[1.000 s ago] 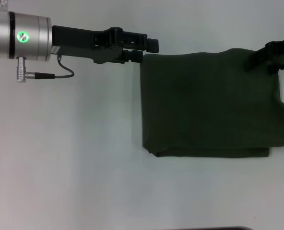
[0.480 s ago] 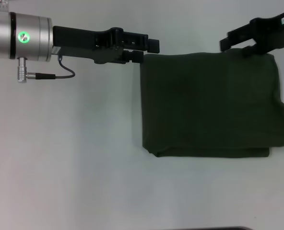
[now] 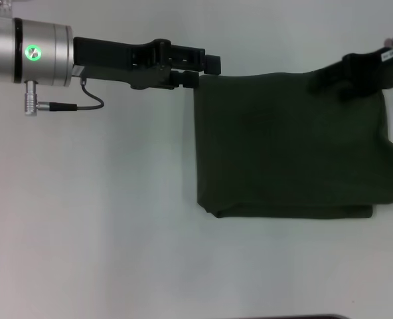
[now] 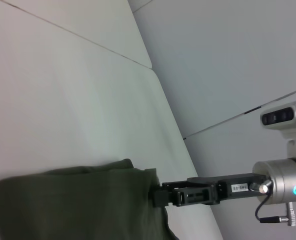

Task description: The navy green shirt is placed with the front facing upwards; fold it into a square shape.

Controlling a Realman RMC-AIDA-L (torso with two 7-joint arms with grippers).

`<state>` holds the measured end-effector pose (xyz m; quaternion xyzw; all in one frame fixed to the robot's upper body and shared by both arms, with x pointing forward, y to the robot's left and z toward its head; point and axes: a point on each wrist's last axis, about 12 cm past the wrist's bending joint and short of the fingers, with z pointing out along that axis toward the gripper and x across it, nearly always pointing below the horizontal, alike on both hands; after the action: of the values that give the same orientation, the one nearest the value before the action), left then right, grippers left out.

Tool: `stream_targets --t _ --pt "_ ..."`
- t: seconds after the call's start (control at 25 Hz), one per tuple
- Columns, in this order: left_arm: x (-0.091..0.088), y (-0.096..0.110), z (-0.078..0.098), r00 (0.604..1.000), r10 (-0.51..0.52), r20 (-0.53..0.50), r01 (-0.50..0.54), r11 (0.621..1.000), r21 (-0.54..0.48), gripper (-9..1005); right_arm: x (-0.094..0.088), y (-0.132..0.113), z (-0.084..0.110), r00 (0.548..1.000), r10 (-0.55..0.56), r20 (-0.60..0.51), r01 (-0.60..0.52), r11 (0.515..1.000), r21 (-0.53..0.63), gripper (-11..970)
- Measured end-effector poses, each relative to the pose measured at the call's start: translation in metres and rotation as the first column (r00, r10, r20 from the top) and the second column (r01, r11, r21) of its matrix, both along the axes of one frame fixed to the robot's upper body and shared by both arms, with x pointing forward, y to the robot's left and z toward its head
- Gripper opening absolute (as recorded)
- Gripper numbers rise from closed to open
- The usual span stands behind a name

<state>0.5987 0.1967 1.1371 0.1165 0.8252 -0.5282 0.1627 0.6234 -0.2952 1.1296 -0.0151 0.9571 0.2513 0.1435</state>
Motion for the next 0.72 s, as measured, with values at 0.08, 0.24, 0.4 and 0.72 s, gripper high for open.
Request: stream_targets --t 0.08,0.24,0.4,0.72 --pt "-0.001 0.001 -0.001 1.0 0.002 -0.003 -0.002 1.0 0.0 647 -0.001 -0.003 -0.003 1.0 -0.01 -0.005 0.01 1.0 -0.025 823" --pt "-0.001 0.0 -0.003 1.0 -0.001 -0.006 0.001 1.0 0.01 648 -0.001 -0.005 -0.001 1.0 -0.011 -0.005 0.011 0.999 -0.034 823" --pt "-0.001 -0.004 -0.011 0.998 -0.032 -0.057 0.038 0.991 0.125 648 0.001 -0.003 0.016 1.0 0.023 -0.002 -0.023 1.0 0.001 823" --pt "-0.006 -0.019 -0.034 0.982 0.007 -0.189 0.041 0.969 0.245 649 0.003 -0.007 0.043 0.998 0.063 -0.006 -0.062 0.996 0.071 823"
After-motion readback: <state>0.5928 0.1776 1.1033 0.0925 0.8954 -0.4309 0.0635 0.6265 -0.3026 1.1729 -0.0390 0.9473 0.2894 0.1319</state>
